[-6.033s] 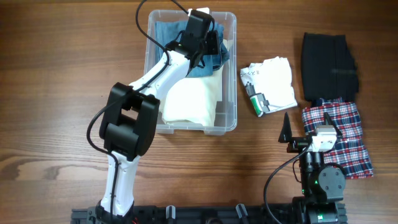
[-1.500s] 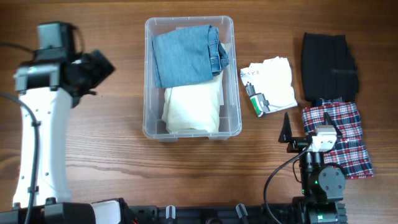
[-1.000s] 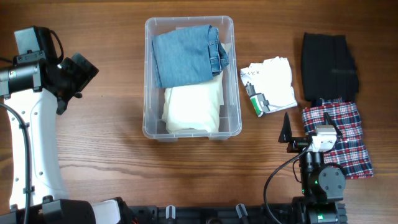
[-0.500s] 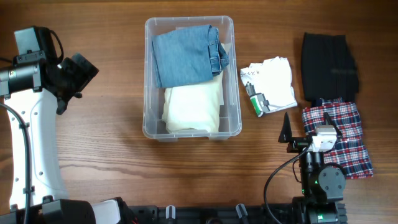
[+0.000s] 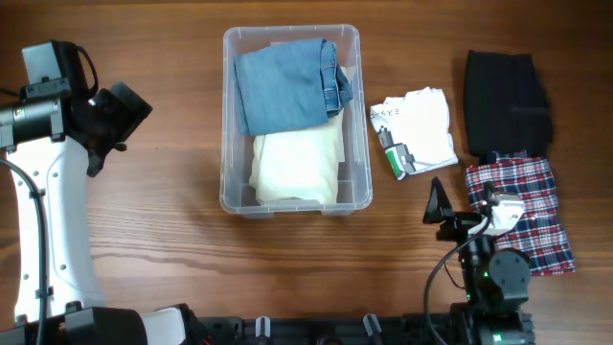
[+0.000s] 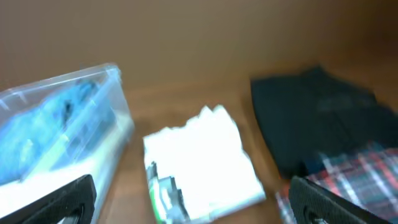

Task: Pack container
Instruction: 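Move the right gripper to the plaid shirt's right edge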

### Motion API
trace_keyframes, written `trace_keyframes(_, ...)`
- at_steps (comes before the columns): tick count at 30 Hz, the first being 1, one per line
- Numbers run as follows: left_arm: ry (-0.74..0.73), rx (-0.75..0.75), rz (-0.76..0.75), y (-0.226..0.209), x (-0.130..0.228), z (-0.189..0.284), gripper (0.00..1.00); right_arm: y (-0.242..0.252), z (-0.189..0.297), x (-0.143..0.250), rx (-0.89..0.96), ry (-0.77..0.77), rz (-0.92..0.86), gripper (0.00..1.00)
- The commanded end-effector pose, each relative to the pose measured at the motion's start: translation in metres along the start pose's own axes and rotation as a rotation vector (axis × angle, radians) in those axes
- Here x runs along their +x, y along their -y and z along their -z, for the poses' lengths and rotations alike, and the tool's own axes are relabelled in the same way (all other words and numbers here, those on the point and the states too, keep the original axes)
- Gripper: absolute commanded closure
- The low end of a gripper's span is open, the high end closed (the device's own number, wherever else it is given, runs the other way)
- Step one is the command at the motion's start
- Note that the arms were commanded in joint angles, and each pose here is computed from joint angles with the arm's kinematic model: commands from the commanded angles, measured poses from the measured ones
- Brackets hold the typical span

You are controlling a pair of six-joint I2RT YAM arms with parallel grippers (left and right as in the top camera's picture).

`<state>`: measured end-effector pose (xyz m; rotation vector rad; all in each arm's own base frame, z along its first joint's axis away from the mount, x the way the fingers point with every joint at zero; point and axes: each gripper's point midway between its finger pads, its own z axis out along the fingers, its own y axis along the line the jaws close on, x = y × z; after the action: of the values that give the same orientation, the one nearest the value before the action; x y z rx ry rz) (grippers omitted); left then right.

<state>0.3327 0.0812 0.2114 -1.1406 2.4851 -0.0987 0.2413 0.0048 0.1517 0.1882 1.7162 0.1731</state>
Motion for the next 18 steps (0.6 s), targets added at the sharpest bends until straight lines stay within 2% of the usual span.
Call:
trace_keyframes(1,0.006,0.012,0.005,0.001,-0.002,0.003,0.0,0.01,0.023,-0.045,0.114,0.018,-0.105,0.0)
trace_keyframes(5,0.006,0.012,0.005,0.001,-0.002,0.003,0.0,0.014,0.044,-0.067,0.197,-0.095,-0.148,0.0)
trace_keyframes(10,0.006,0.012,0.005,0.001,-0.002,0.003,0.0,0.01,0.053,-0.08,0.265,-0.311,-0.144,0.0)
trace_keyframes(18,0.006,0.012,0.005,0.001,-0.002,0.003,0.0,0.012,0.04,-0.069,0.349,-0.648,-0.047,0.0)
